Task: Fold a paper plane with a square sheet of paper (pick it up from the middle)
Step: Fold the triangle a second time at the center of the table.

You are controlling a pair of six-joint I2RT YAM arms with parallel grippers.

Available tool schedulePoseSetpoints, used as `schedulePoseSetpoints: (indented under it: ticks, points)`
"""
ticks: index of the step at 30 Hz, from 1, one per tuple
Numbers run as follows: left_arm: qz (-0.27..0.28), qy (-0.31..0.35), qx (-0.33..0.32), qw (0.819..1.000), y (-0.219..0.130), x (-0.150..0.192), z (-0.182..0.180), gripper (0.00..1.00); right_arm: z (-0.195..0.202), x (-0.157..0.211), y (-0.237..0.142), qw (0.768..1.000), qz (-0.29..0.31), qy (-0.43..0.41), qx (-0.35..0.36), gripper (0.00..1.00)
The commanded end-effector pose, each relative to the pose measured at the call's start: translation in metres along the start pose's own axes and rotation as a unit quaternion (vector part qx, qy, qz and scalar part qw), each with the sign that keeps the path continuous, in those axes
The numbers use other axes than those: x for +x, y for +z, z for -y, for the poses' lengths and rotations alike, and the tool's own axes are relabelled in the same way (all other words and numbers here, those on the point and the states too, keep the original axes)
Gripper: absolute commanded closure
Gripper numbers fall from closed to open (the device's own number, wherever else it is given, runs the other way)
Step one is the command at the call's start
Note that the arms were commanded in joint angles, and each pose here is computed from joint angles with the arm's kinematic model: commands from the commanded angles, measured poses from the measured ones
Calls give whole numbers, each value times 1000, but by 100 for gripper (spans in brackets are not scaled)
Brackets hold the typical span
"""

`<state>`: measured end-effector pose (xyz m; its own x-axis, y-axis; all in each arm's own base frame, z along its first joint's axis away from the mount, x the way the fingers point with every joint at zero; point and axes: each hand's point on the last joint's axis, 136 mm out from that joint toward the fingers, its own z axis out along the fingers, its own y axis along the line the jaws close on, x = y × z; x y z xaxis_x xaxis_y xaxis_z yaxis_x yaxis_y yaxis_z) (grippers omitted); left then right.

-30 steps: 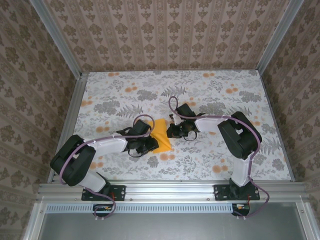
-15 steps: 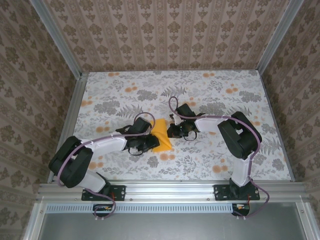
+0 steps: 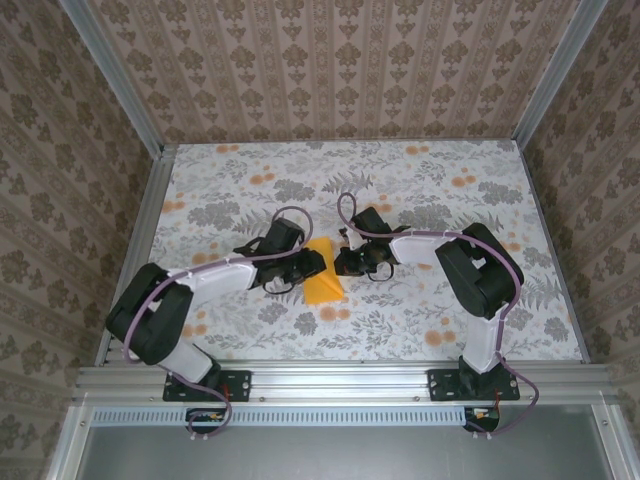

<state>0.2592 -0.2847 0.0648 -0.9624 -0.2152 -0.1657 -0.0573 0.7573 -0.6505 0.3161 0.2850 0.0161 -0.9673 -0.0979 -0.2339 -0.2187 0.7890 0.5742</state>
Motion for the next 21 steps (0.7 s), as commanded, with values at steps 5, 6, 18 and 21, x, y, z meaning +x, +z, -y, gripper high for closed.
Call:
schedulePoseSetpoints:
  ticks: [5,6,18,21]
  points:
    - [-8,-1,9,1000,12,-7,7,72,11,11,7,1000,-21,10,19,93]
    - [-11,-3,4,1000,14,-5,4,72,10,11,7,1000,-21,9,18,93]
    - [-24,-14,-26,999,21,1,-14,72,7,8,6,1000,-21,10,14,90]
    - [-26,-16,-29,999,21,3,-16,72,3,5,5,1000,-18,9,6,90]
